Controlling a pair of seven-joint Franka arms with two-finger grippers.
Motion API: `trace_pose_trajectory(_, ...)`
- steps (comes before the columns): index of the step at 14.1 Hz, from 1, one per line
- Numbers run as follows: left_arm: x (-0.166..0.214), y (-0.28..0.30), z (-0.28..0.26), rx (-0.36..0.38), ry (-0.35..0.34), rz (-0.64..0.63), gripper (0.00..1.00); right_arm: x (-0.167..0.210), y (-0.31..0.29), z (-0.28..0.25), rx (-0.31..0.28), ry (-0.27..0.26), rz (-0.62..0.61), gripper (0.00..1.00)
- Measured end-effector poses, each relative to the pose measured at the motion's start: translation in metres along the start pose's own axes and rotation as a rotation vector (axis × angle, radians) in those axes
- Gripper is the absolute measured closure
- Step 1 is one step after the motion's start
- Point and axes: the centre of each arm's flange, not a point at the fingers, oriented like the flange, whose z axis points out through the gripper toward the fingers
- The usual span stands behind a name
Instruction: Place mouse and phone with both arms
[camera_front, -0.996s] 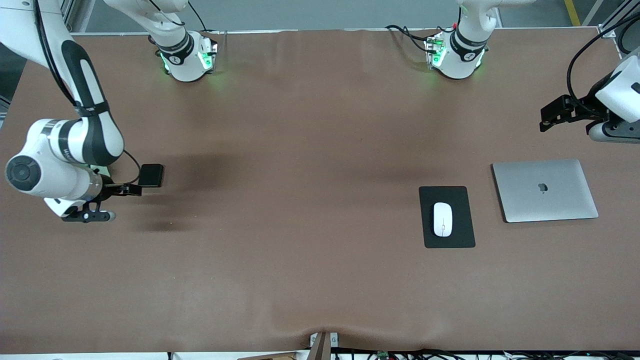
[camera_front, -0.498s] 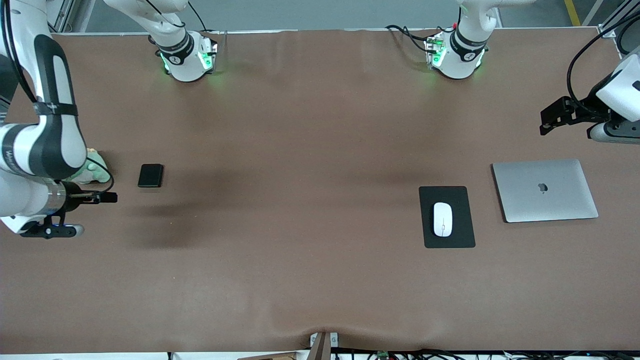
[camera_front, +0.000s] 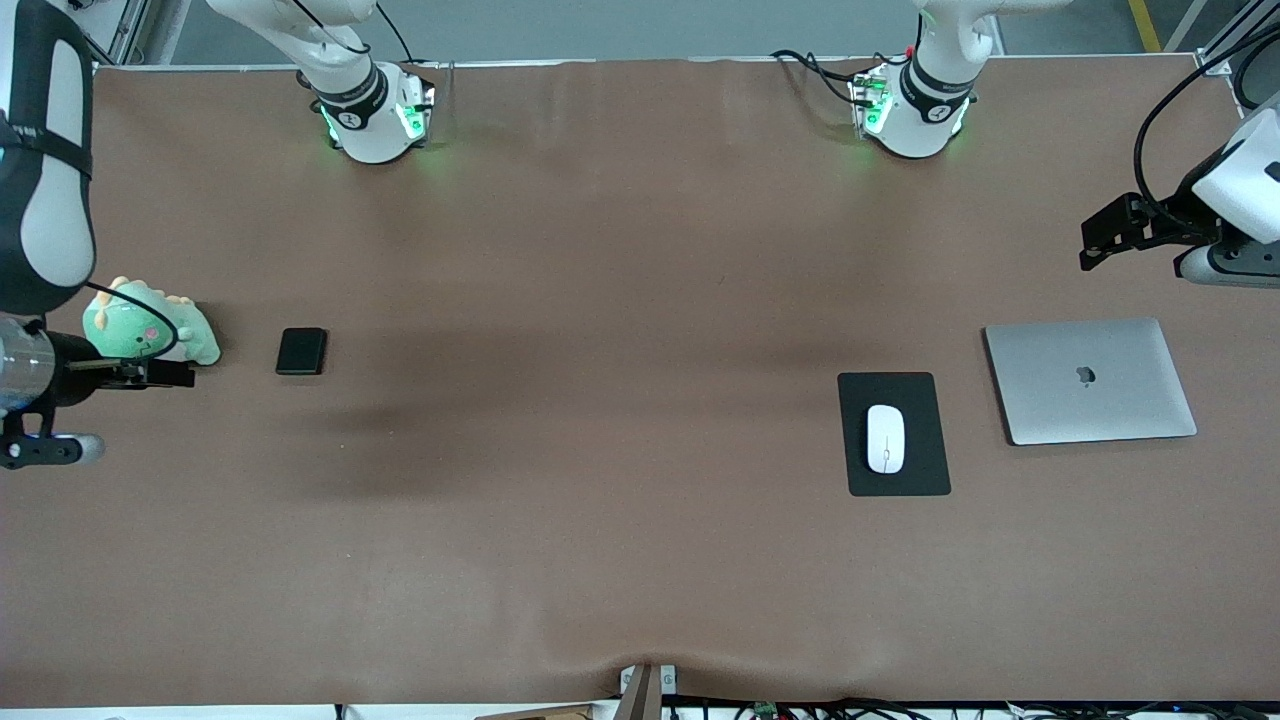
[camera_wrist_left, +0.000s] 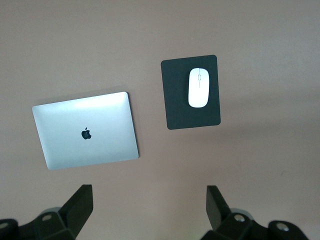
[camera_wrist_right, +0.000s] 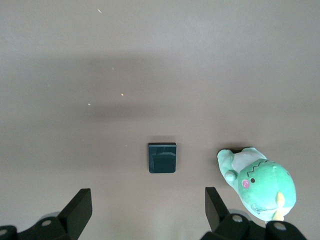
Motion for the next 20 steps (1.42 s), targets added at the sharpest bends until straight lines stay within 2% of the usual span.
trace_pose_trajectory(2, 0.0, 0.0, 0.0, 0.0, 0.0, 0.0, 0.0, -0.004, -0.01, -0.021, -0.006, 0.037, -0.013, 0.0)
trace_pose_trajectory(4, 0.0, 0.0, 0.0, 0.0, 0.0, 0.0, 0.0, -0.01, -0.017, -0.036, -0.01, 0.052, -0.022, 0.0)
trace_pose_trajectory(8, 0.0, 0.0, 0.001, 0.0, -0.002, 0.0, 0.0, -0.039, -0.011, -0.067, -0.013, 0.036, -0.006, 0.0)
trace_pose_trajectory(14, 0.002, -0.001, 0.003, -0.001, -0.006, -0.001, 0.0, -0.102, -0.011, -0.131, -0.012, 0.077, 0.002, 0.0)
trace_pose_trajectory(20, 0.002, -0.001, 0.004, -0.001, -0.007, -0.001, 0.0, -0.159, -0.007, -0.141, 0.004, 0.078, -0.049, 0.0)
